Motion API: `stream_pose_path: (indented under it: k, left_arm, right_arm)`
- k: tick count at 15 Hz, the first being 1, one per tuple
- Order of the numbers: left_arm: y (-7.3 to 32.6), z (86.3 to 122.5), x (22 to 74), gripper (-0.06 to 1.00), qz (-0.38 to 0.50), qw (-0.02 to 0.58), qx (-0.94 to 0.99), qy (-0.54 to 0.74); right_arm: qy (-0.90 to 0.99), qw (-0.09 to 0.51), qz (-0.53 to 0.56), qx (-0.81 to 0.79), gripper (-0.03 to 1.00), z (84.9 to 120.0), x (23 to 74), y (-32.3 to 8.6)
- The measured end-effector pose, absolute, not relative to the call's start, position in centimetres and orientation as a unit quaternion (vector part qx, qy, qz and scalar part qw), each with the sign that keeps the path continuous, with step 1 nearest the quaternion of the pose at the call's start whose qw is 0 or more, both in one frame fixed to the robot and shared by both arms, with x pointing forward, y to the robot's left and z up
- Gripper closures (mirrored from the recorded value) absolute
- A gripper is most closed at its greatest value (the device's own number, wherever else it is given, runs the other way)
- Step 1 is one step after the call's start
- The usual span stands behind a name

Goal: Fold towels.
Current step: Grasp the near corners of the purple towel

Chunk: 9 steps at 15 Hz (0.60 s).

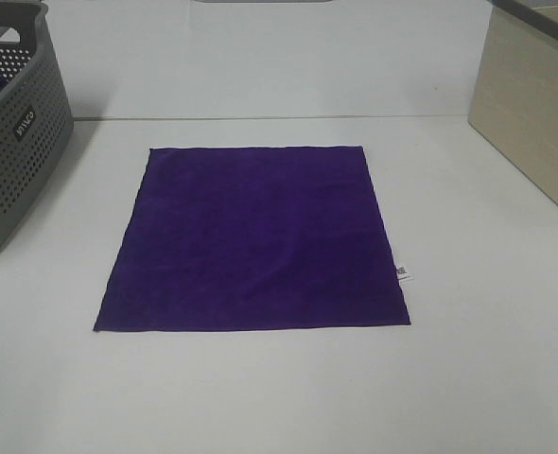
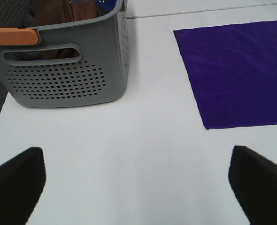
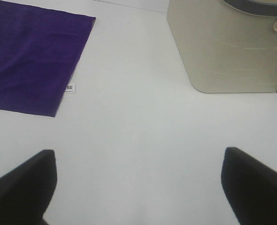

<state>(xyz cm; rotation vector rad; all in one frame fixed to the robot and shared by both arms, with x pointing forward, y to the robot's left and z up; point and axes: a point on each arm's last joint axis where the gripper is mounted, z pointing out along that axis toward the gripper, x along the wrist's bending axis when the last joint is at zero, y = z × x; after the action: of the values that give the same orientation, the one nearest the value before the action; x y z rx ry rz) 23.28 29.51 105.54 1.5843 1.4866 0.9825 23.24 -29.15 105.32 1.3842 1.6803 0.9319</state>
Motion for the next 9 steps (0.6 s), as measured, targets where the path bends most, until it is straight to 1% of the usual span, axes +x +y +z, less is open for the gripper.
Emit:
stream_pose_path:
  k: [9]
  left_arm:
    - [29.51,105.54,23.28,-0.04,0.383,0.370,0.617,0.579]
  right_arm:
    - [0.657,0.377,0.365,0.542,0.05,105.32,23.24,-29.15]
